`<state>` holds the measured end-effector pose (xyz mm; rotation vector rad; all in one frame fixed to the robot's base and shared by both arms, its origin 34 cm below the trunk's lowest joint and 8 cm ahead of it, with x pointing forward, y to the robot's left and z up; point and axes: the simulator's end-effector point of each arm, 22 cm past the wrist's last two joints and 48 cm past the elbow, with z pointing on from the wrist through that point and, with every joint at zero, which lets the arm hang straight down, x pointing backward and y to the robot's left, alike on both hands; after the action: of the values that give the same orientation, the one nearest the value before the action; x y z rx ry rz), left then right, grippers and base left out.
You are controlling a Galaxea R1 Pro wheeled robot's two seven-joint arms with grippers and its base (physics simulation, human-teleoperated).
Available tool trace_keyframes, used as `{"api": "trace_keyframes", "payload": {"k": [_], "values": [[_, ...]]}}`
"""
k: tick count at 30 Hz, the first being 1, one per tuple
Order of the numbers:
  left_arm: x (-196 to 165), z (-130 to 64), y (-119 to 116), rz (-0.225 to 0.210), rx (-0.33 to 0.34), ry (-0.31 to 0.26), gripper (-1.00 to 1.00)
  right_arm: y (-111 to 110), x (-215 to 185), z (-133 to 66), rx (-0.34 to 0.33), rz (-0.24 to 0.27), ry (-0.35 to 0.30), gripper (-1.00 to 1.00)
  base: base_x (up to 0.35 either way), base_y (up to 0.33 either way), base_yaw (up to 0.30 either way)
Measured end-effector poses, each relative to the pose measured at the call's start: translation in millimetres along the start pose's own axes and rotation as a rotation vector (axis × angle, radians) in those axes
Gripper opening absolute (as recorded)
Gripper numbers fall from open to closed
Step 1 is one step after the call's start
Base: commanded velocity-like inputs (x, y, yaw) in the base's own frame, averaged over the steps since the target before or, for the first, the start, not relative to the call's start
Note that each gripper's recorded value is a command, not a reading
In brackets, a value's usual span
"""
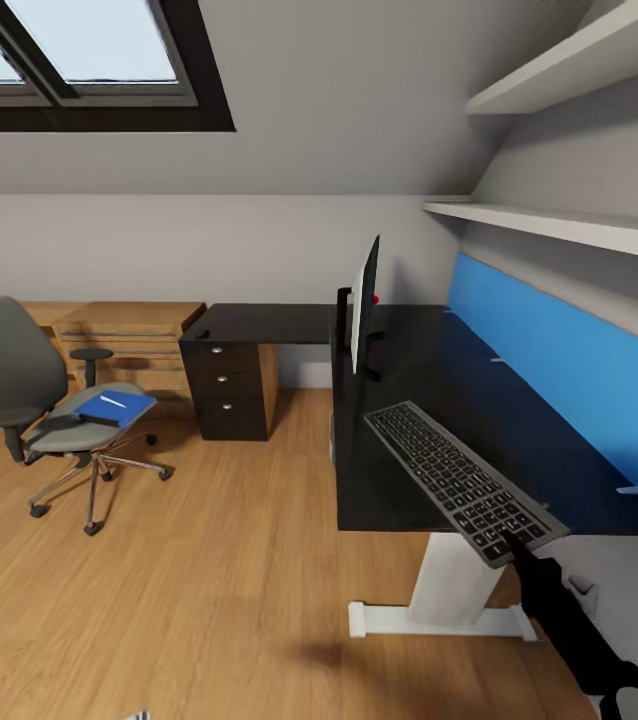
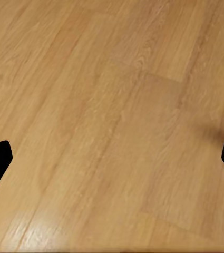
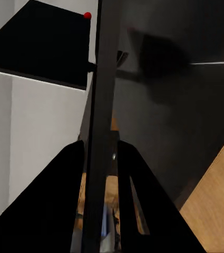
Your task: In the bedroom, organize the workspace by keeping the computer under the desk, ensuring the monitor is on the desk, placing the keyboard on the desk next to the monitor, placing the mouse on the desk next to the keyboard, moving the folder from the swivel chair onto the desk next to the mouse, stacking the notebook on top of the folder with the pen on top of the notebook, and positioning the swivel chair next to the desk.
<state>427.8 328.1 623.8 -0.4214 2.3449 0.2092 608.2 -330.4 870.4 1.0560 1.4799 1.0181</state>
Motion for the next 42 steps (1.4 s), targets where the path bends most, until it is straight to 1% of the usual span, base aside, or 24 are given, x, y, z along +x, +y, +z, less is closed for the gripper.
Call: {"api": "trace_keyframes", "payload": {"k": [2,7,13,18,22,27,30,35,37,39,41,42], "values": [[0,0.1,0,0.0,-0.001,0.0,1.0,0,5,0.1,0.002,0.013,0.001,-1.0,-0.171,0.151,0.0],[0,0.2,1,0.0,-0.001,0.001,1.0,-4,11,-0.1,0.016,0.01,0.011,-1.0,-0.227,0.22,0.0],[0,0.0,0,0.0,0.0,-0.001,1.0,-4,13,-0.2,0.015,0.013,0.015,-1.0,-0.2,0.277,0.012],[-3,-0.4,1,-0.002,-0.001,-0.008,1.0,3,20,1.7,0.001,0.011,0.03,-1.0,-0.008,0.333,0.101],[-5,-0.9,0,-0.004,0.0,-0.014,1.0,4,27,3.3,0.001,-0.004,0.045,-1.0,0.001,0.335,0.085],[-8,-1.5,0,-0.006,0.002,-0.022,1.0,9,34,4.9,-0.008,-0.01,0.06,-1.0,0.116,0.315,0.075],[-9,-1.8,0,-0.007,0.003,-0.025,1.0,14,42,6.8,-0.019,-0.013,0.079,-1.0,0.208,0.283,0.038],[-10,-1.8,0,-0.007,0.003,-0.026,1.0,18,47,8.3,-0.026,-0.016,0.09,-1.0,0.226,0.276,0.009],[-10,-1.8,0,-0.007,0.003,-0.025,1.0,24,59,11.8,-0.037,-0.02,0.114,-1.0,0.231,0.273,0.001],[-9,-1.9,-1,-0.007,0.003,-0.025,1.0,40,90,24.0,-0.067,-0.042,0.135,-1.0,0.238,0.269,0.0],[-9,-1.9,-1,-0.007,0.004,-0.024,1.0,30,102,35.2,-0.025,-0.071,0.084,-1.0,0.257,0.247,0.0],[-7,-1.9,-1,-0.005,0.004,-0.021,1.0,24,102,43.4,0.004,-0.08,0.038,-1.0,0.283,0.207,0.0]]}}
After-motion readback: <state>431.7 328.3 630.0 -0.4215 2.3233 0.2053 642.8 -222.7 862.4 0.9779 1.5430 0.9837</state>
